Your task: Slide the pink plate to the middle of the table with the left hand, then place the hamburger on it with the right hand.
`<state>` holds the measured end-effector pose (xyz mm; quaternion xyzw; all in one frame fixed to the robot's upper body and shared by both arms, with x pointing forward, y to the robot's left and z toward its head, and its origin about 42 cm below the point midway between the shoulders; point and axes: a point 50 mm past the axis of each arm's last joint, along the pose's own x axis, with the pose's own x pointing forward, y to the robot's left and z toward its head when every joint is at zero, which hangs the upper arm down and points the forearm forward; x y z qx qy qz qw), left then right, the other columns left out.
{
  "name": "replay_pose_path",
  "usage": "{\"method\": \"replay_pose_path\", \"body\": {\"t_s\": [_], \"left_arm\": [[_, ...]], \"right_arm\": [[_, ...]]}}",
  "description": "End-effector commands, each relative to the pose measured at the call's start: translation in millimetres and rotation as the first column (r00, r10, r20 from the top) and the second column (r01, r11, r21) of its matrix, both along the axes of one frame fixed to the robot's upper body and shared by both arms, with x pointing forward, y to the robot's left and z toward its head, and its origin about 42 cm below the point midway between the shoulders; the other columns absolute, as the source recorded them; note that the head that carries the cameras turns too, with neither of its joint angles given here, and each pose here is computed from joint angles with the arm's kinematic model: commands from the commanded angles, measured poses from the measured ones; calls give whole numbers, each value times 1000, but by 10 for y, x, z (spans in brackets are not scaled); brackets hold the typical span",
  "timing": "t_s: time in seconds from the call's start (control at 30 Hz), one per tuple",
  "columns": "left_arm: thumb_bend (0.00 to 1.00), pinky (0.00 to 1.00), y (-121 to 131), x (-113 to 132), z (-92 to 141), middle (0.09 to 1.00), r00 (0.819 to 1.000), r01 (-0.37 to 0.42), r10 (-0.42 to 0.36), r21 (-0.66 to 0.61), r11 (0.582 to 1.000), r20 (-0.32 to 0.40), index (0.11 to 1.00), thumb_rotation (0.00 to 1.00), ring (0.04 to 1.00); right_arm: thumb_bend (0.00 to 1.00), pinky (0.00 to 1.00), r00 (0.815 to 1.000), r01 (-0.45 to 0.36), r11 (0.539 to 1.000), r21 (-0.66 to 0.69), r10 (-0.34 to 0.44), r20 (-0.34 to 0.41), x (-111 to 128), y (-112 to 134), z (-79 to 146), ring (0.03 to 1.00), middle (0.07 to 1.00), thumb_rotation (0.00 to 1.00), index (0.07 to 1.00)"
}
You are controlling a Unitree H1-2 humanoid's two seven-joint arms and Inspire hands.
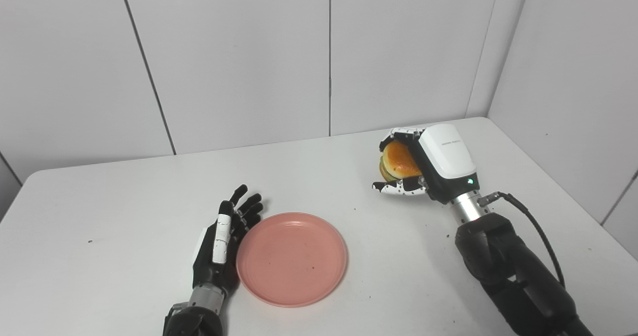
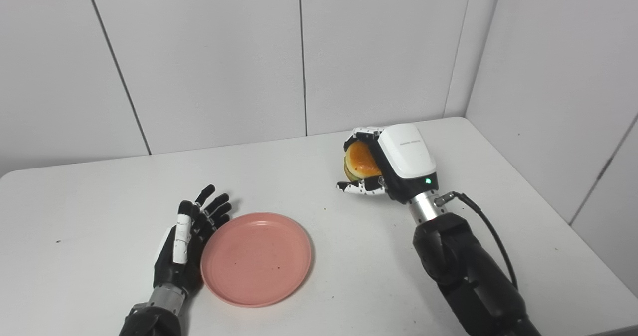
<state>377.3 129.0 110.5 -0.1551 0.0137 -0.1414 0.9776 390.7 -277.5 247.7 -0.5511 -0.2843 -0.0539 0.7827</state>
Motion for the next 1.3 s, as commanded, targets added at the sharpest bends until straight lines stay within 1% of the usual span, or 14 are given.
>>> {"method": "replay_pose_path", "body": {"t_s": [0.0,0.13,0.2,0.37,0.47,0.67,0.83,0.9,1.0,1.13,1.27], "left_arm": [[909,921,-104,-89,-173,854,997,3,-3,6,1000,-78,877,855,875],[885,942,-178,-95,-189,850,997,6,-6,8,1000,-78,868,865,870],[883,934,-203,-101,-195,845,997,12,-10,14,1000,-73,870,872,864],[889,930,-260,-122,-224,839,997,15,-14,19,1000,-74,882,880,866],[901,953,-320,-133,-243,854,996,8,-8,6,1000,-92,876,855,873],[906,992,-429,-139,-266,838,995,10,-10,2,1000,-102,866,851,870],[881,955,-478,-152,-271,835,996,12,-11,13,1000,-93,871,887,856],[880,943,-477,-156,-278,834,996,11,-9,18,1000,-92,873,888,853],[877,874,-476,-165,-290,831,995,5,-3,19,1000,-96,866,880,849],[881,852,-459,-174,-301,831,995,-1,2,10,1000,-98,859,871,846],[884,829,-439,-173,-305,839,996,0,2,25,1000,-89,864,882,848]], "right_arm": [[509,195,996,-43,999,15,42,82,12,39,265,250,351,144,473],[509,200,994,-85,996,26,82,74,-38,187,305,256,362,145,473],[509,208,992,-110,993,30,108,68,-60,263,297,262,367,145,473],[508,201,983,-171,984,45,168,67,-102,451,243,258,361,145,474],[510,207,979,-199,978,57,197,52,-128,588,210,263,366,142,475],[511,217,967,-254,964,78,253,14,-139,781,126,281,385,137,476],[509,225,956,-290,952,100,293,-15,-119,932,29,291,395,145,477],[509,225,952,-302,947,108,306,-18,-104,998,1,291,395,146,477],[508,223,945,-320,939,125,325,-23,-85,1118,-35,289,393,148,478],[508,208,934,-347,926,146,355,-33,-74,1294,-81,271,379,147,478],[509,213,931,-354,926,132,362,-41,-69,1389,-121,262,366,147,478]]}}
